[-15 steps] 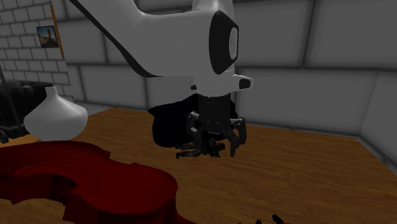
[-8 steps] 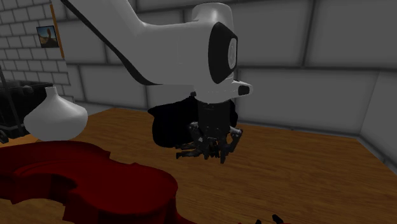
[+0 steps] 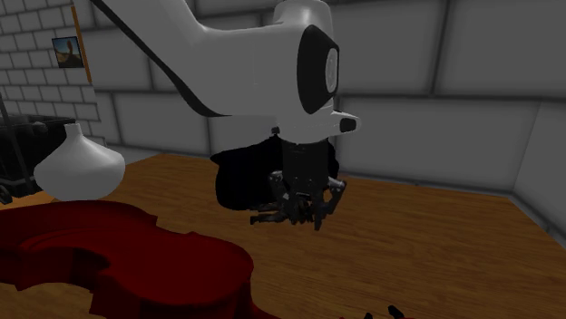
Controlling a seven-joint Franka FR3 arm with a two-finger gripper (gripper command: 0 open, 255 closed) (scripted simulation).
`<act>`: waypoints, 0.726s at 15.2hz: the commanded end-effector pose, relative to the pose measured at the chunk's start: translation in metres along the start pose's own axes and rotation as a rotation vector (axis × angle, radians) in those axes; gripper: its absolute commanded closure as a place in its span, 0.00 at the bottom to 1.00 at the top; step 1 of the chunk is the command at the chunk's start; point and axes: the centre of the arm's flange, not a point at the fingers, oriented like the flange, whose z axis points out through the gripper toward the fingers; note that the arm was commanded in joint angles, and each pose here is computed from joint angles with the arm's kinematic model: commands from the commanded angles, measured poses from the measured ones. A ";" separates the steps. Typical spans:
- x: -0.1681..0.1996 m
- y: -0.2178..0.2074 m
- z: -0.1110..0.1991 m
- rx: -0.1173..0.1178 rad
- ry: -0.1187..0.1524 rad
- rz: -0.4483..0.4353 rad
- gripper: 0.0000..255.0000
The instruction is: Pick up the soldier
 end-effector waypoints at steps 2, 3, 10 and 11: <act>0.002 0.000 -0.015 0.000 0.001 0.000 1.00; 0.003 0.000 -0.020 0.000 0.001 0.000 1.00; 0.007 0.000 -0.057 0.000 0.001 0.000 1.00; 0.007 0.000 -0.062 0.000 0.001 0.000 1.00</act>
